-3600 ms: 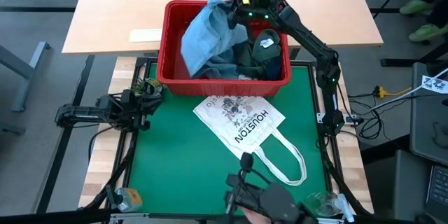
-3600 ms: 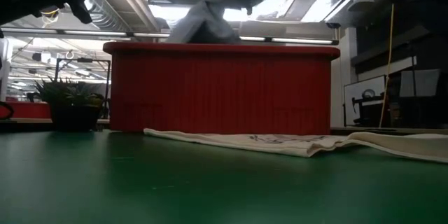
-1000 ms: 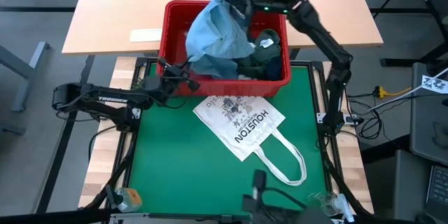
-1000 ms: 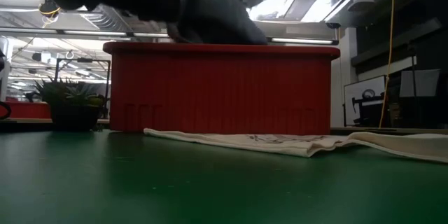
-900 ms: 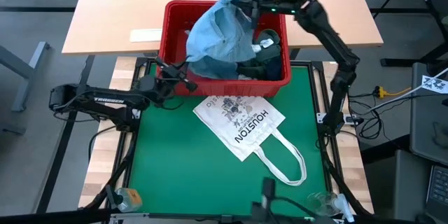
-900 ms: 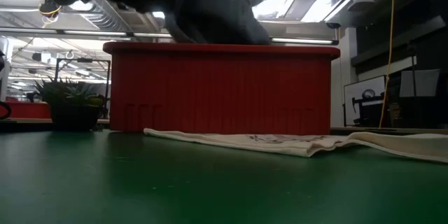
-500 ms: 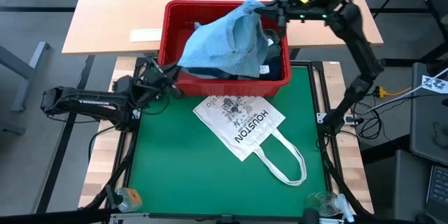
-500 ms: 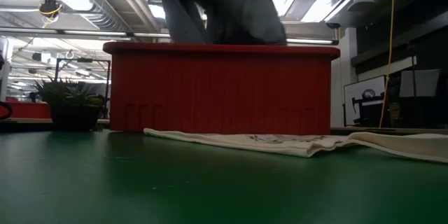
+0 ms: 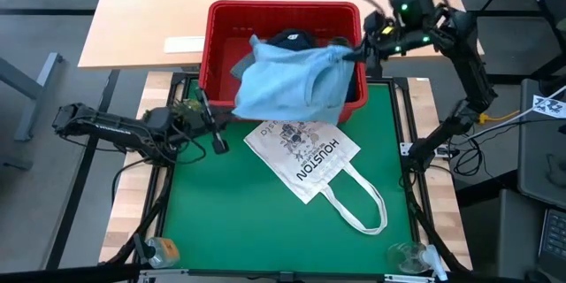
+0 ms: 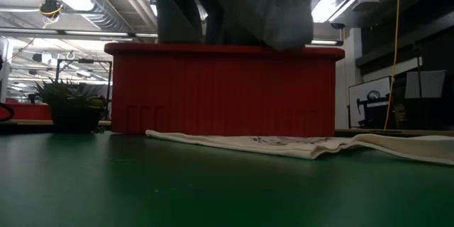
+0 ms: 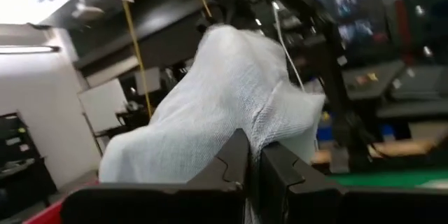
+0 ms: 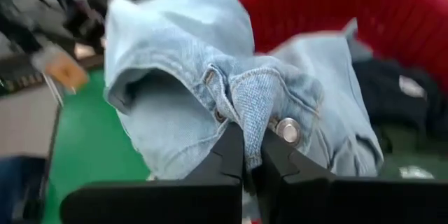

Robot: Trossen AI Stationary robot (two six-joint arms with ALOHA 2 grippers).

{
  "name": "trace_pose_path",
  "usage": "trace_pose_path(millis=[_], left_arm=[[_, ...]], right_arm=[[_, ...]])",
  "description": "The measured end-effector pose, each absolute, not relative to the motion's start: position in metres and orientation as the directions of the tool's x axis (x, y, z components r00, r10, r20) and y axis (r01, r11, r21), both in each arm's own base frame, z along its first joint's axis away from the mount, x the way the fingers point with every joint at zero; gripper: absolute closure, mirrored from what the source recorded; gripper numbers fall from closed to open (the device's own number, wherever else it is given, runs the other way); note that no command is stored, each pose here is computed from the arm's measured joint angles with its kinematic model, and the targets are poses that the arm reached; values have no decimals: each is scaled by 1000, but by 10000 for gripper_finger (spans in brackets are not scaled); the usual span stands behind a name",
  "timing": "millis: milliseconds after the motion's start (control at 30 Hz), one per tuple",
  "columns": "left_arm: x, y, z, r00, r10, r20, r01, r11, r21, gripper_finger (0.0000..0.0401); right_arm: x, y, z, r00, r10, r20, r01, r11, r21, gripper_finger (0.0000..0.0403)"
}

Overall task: Fold laundry
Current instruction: Fold the light blue pants

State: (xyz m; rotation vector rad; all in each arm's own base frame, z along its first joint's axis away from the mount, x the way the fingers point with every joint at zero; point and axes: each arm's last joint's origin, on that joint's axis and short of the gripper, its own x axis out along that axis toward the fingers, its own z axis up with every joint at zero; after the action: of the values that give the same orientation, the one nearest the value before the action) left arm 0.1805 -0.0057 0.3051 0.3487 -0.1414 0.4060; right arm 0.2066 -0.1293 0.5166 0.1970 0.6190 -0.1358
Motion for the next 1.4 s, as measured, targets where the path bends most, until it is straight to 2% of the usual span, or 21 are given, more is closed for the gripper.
trace_pose_path(millis=[200,400,667,1000,1200,1400], left_arm=[[181,-13,298,931,338,137,-365,869,335,391],[181,-15,297,937,326,125,-350,872,341,391],[182,-15,294,940,325,100,-339,872,354,390],[182,-15,292,942,325,81,-333,887,319,390],[182,-15,292,942,325,81,-334,887,319,390],[182,-15,292,942,326,81,-334,887,319,390]], right_arm=[[229,-122,503,737,-75,-672,183,979,91,387],[251,-123,490,703,-43,-710,161,982,100,383],[262,-130,480,675,-30,-737,180,976,124,337],[261,-131,479,662,-47,-748,246,956,158,251],[255,-131,474,577,-118,-808,318,944,89,221],[253,-134,474,526,-233,-818,388,922,-13,218]])
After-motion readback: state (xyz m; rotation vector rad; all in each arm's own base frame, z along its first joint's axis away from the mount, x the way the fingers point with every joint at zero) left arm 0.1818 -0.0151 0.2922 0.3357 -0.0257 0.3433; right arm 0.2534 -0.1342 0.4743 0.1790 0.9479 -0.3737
